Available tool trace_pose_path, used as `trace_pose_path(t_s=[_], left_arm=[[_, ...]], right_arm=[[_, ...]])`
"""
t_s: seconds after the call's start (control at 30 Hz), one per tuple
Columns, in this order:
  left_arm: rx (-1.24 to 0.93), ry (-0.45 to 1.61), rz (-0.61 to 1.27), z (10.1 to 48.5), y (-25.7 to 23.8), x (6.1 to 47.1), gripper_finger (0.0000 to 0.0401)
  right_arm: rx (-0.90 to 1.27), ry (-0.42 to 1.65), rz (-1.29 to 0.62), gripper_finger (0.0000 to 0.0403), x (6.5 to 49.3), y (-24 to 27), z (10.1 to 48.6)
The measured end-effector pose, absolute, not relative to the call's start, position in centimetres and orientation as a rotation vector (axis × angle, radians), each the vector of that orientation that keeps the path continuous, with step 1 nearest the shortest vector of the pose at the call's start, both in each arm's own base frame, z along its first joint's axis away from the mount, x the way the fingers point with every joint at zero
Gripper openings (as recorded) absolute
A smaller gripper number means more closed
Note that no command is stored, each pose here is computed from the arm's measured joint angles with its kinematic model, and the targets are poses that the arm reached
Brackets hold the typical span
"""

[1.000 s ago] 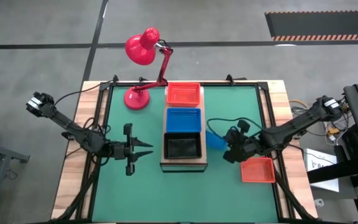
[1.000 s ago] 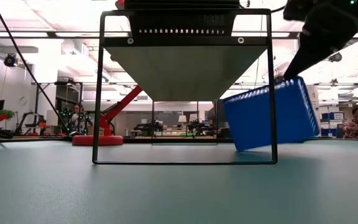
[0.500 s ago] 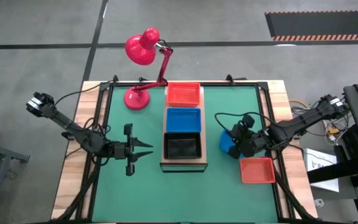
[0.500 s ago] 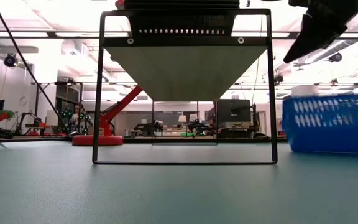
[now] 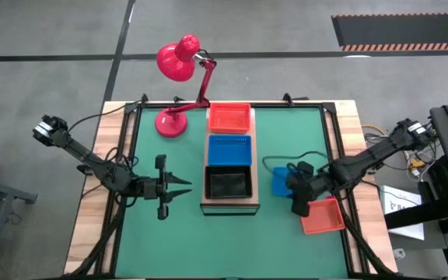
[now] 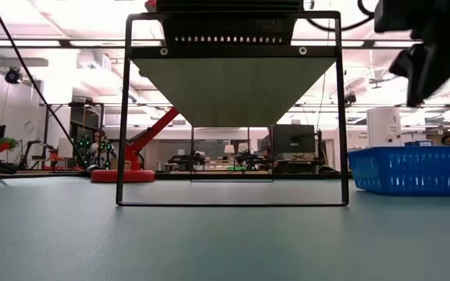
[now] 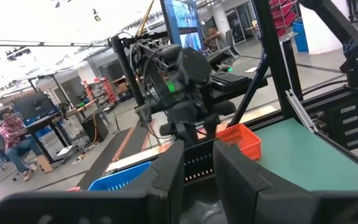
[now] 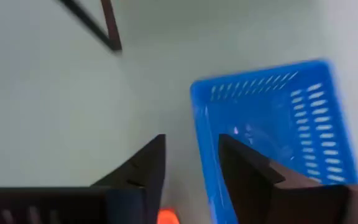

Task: Stack baskets on shelf by color
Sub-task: Stack the blue bin on top of the blue bins on the shelf

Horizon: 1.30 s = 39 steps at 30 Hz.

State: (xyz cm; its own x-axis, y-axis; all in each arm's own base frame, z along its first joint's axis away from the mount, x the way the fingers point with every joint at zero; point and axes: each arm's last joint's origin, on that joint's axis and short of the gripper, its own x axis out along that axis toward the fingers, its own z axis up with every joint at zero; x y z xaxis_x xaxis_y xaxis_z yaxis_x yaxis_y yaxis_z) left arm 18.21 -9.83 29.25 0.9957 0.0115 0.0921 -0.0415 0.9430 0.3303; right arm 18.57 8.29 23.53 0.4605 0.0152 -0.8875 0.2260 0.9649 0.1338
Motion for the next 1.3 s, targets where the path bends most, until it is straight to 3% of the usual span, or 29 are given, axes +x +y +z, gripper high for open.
trace_pose_path(t_s=[0.2, 0.37, 0.5, 0.67, 0.73, 0.93, 1.3], left_arm=[[0.338, -0.088, 0.027, 29.2, -9.8, 18.2, 0.007], [0.338, -0.088, 0.027, 29.2, -9.8, 18.2, 0.007], [0.339, -0.087, 0.027, 29.2, -9.8, 18.2, 0.007], [0.338, -0.084, 0.025, 29.0, -9.8, 18.2, 0.007], [0.34, -0.081, 0.025, 28.9, -9.8, 18.2, 0.007], [0.34, -0.081, 0.025, 28.9, -9.8, 18.2, 0.007], [0.361, -0.05, 0.019, 28.5, -9.8, 18.2, 0.007]], right_arm=[[0.142, 1.249, -0.088, 0.0181, 19.7, 9.4, 20.8], [0.068, 1.334, -0.142, 0.0176, 20.5, 9.6, 18.7], [0.006, 1.374, -0.171, 0.0133, 21.0, 9.7, 17.5], [-0.039, 1.388, -0.178, 0.0027, 21.1, 9.7, 16.9], [-0.051, 1.393, -0.173, 0.0017, 21.0, 9.7, 17.1], [-0.134, 1.396, -0.273, 0.0009, 21.0, 8.8, 21.2], [-0.211, 1.214, -0.493, 0.0009, 22.4, 5.9, 33.4]])
